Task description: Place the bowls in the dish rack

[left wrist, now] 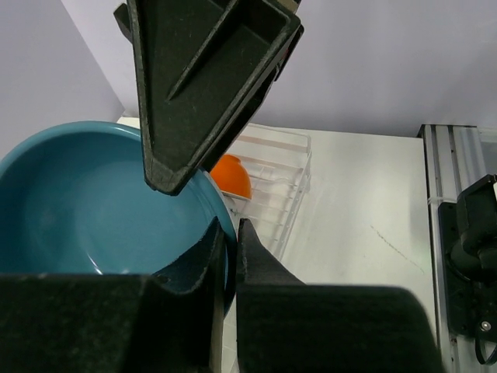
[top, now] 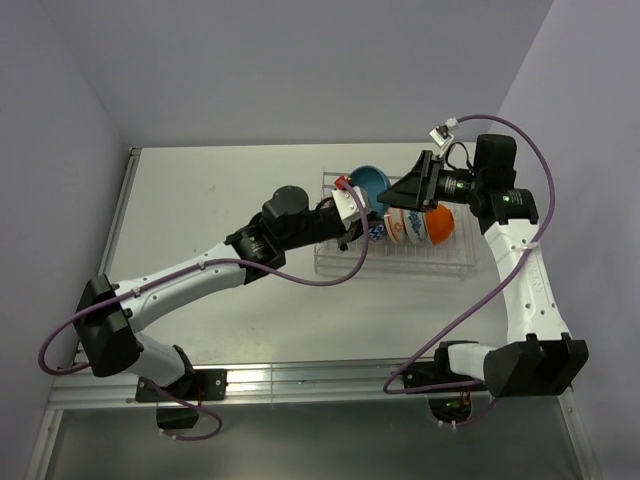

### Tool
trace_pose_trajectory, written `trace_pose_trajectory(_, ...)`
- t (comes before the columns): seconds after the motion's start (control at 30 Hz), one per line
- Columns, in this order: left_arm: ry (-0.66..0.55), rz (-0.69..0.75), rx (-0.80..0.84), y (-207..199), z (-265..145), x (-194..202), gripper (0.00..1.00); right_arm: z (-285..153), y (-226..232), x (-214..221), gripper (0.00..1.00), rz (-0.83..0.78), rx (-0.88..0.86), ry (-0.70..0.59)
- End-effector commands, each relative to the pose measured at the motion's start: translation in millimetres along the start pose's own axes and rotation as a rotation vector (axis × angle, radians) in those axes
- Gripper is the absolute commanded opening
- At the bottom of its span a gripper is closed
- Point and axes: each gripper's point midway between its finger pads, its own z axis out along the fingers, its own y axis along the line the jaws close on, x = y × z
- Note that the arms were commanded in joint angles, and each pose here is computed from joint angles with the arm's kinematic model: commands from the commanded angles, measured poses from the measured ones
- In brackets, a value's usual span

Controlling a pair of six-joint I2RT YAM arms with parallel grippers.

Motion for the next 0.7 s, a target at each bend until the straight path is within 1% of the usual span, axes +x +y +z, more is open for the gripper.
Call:
trace_pose_trajectory(0.0,-0.084,0.006,0.024,-2.8,0.4,-34.6,0.1,0.3,12.5,-5.0,0.1,-0.053,-0.045,-0.001)
trace_pose_trajectory(0.07,-0.077,0.002,0.025,-3.1,0.2,-33.5,0.15,1.0,11.6,-6.4,0.0,-0.055,-0.045,-0.001)
trace_pose_trajectory(0.1,-0.067,0.002,0.028,-3.7,-0.4,-31.7,0.2,0.7,12.2,-7.5,0.0,-0.055,-0.041,-0.003)
trace_pose_trajectory(0.13,-0.064,0.0,0.03,-4.2,-0.9,-31.7,0.21,0.9,12.0,-8.2,0.0,-0.056,-0.04,-0.005)
trace_pose_trajectory(0.17,-0.06,-0.002,0.032,-4.7,-1.5,-31.1,0.27,1.0,11.9,-8.6,0.0,-0.057,-0.04,-0.005)
trace_pose_trajectory(0.43,-0.028,-0.017,0.029,-7.2,-7.7,-20.1,0.44,-3.3,9.7,-16.6,0.0,-0.049,-0.033,-0.024)
trace_pose_trajectory(0.47,-0.024,-0.02,0.025,-6.8,-8.2,-19.3,0.48,-3.7,9.3,-16.9,0.0,-0.051,-0.03,-0.025)
trace_pose_trajectory(0.53,-0.023,-0.021,0.02,-6.5,-9.8,-19.4,0.52,-4.5,5.2,-18.8,0.0,-0.053,-0.012,-0.032)
trace_pose_trajectory(0.57,-0.024,-0.018,0.011,-4.8,-10.1,-19.8,0.56,-5.2,5.4,-19.8,0.0,-0.057,-0.008,-0.034)
trace_pose_trajectory(0.6,-0.023,-0.019,0.005,-3.6,-11.5,-20.3,0.59,-6.1,3.6,-18.7,0.0,-0.05,0.003,-0.032)
trace_pose_trajectory(0.63,-0.025,-0.017,0.0,-2.7,-12.2,-22.0,0.6,-6.4,-1.8,-20.8,0.0,-0.064,0.027,-0.04)
trace_pose_trajectory(0.67,-0.021,-0.027,-0.015,0.3,-13.5,-22.1,0.64,-8.8,-3.5,-23.1,0.0,-0.073,0.045,-0.051)
